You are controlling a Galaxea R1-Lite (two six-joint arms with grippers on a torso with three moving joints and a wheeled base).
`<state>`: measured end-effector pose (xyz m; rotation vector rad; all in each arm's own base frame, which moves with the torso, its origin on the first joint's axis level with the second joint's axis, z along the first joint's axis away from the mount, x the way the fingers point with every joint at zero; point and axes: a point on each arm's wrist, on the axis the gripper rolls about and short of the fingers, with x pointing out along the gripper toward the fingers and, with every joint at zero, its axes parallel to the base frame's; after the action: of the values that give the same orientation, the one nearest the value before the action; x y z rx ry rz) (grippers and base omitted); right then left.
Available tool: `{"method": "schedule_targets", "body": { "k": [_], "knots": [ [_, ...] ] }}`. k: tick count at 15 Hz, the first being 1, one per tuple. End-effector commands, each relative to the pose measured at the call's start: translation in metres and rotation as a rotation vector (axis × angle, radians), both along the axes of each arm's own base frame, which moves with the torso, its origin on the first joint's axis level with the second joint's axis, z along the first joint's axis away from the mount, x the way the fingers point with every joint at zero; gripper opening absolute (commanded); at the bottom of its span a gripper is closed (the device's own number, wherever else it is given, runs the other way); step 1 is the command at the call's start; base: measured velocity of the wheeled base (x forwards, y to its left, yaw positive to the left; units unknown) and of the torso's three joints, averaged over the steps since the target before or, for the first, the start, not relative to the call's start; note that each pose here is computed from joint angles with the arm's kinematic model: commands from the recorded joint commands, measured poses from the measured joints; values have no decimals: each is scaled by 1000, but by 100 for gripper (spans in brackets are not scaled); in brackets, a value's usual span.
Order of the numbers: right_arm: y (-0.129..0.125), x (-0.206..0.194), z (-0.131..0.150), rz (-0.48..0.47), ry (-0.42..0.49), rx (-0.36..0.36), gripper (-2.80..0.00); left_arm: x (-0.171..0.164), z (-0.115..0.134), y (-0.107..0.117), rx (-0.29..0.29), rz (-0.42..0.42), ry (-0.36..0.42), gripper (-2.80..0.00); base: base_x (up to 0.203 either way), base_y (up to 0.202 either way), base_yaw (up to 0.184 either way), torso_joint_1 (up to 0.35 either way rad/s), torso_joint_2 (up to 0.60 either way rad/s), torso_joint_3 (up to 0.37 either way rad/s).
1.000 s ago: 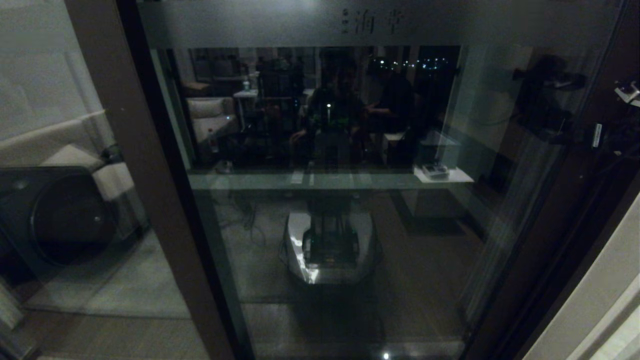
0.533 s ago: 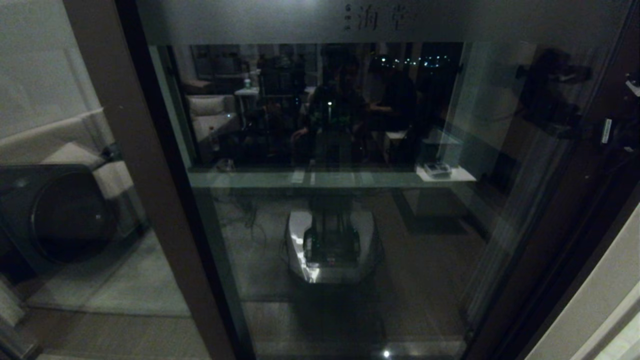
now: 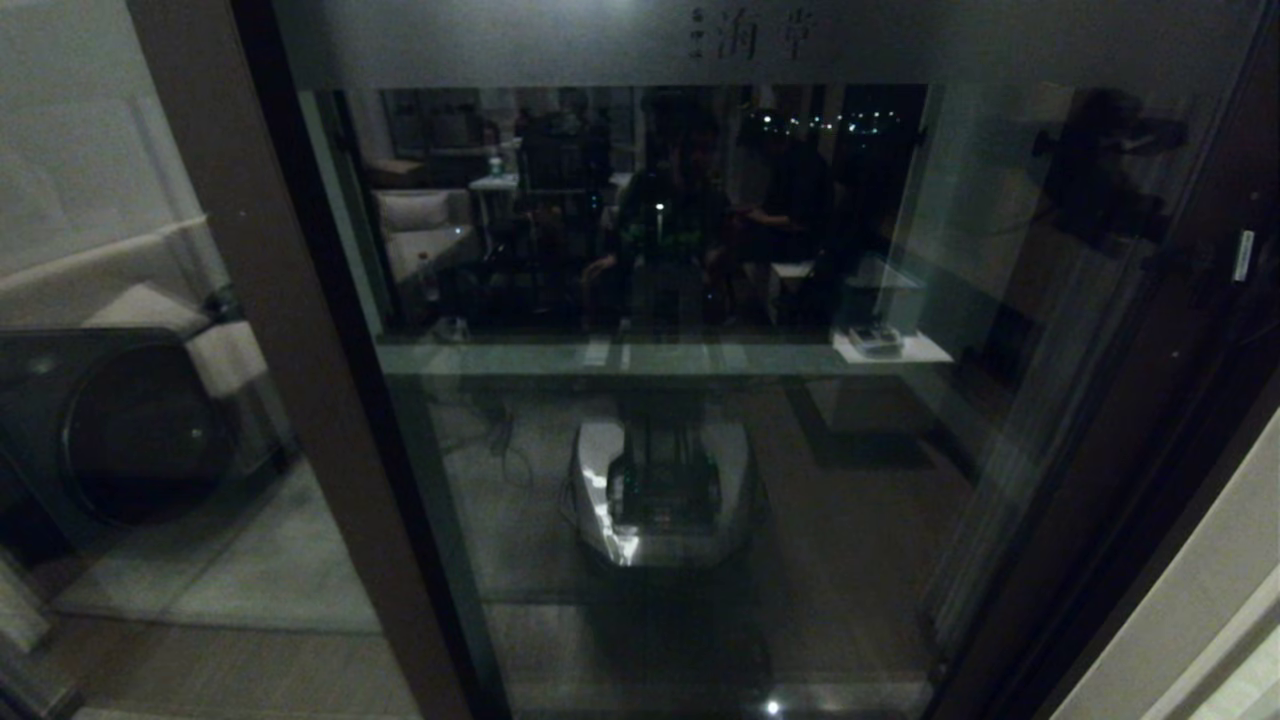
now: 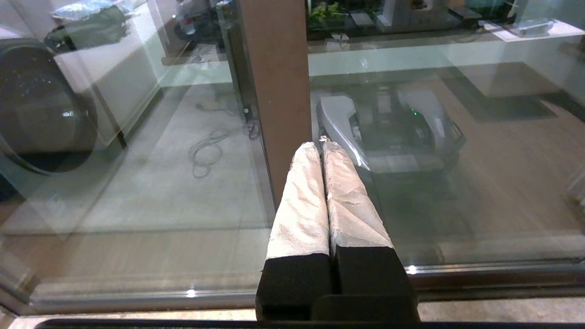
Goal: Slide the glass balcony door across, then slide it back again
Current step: Open the slid door
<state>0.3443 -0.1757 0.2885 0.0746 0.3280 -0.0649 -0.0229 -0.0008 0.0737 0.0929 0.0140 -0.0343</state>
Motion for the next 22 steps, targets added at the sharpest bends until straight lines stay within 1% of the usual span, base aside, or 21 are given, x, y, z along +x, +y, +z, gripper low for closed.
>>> {"method": "schedule_targets", "body": {
  "k": [1, 7, 10, 15, 22],
  "knots": [
    [-1, 5, -5, 7, 10, 7, 0, 0, 0, 0, 0, -2, 1, -280, 0, 0, 0, 0, 0, 0],
    [5, 21, -17, 38, 32, 25, 0, 0, 0, 0, 0, 1, 1, -280, 0, 0, 0, 0, 0, 0],
    [14, 27, -17, 57, 31, 43, 0, 0, 0, 0, 0, -2, 1, -280, 0, 0, 0, 0, 0, 0],
    [17, 26, -17, 62, 31, 45, 0, 0, 0, 0, 0, -2, 1, -280, 0, 0, 0, 0, 0, 0],
    [29, 23, -14, 86, 35, 45, 0, 0, 0, 0, 0, -2, 1, -280, 0, 0, 0, 0, 0, 0]
  ]
}}
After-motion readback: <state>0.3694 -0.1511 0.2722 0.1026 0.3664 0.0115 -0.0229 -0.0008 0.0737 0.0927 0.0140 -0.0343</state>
